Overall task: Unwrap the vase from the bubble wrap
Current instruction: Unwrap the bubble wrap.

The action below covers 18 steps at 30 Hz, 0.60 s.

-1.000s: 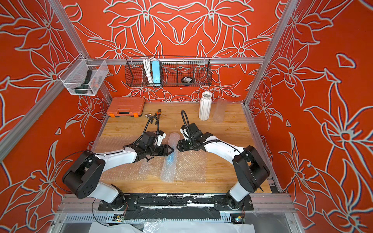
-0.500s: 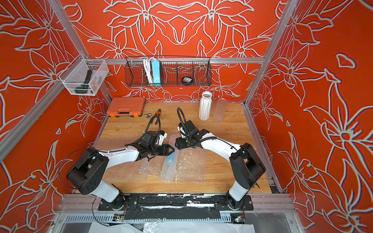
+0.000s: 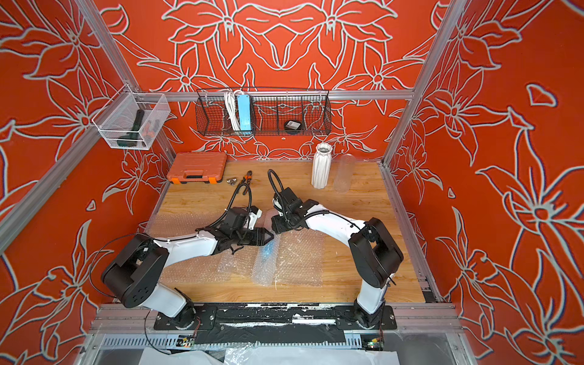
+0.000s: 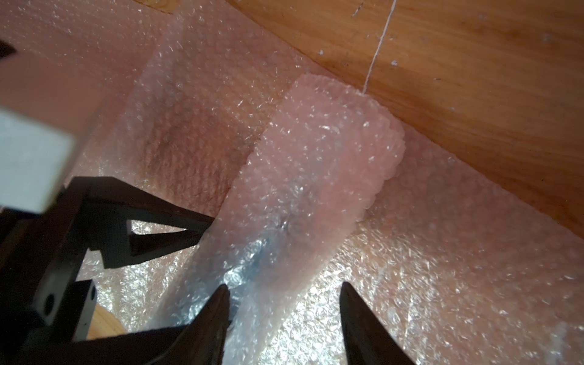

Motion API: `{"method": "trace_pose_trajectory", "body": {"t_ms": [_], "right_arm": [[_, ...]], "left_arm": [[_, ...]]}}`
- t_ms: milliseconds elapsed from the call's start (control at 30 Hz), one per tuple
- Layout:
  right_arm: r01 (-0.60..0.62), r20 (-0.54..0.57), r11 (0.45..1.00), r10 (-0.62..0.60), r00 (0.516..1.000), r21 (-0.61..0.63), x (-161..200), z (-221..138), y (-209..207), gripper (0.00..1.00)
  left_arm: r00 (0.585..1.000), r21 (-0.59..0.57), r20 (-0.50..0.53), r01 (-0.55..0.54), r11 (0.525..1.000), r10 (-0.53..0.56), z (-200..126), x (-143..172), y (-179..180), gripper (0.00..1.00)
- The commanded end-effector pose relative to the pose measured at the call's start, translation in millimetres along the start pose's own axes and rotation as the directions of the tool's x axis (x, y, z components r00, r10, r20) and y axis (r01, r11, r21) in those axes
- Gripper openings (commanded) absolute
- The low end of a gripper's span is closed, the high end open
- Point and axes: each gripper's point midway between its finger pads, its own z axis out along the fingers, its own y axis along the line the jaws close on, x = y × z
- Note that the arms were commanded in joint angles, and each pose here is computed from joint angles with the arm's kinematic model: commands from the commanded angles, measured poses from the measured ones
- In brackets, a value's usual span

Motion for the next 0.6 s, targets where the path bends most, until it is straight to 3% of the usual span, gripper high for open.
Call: {"method": "trace_pose_trajectory", "body": {"t_ms": [0,567], "right_arm": [[0.023,-0.015,0.999,-0.023,1.0,0.041,-2.5,4.2,-1.9,0.56],[0.071,-0.056,0.987,-0.063,0.996,0.143,3.3,7.5,-11.2,0.44]], "left_arm": [[1.0,0.018,-0.007,-0.003,1.0,0.003,-0.8,4.5,-6.1,0.62],[0.999,-0.047,0.014,0.034,0.998,-0.033,1.9,8.6,7.2,0.59]]}}
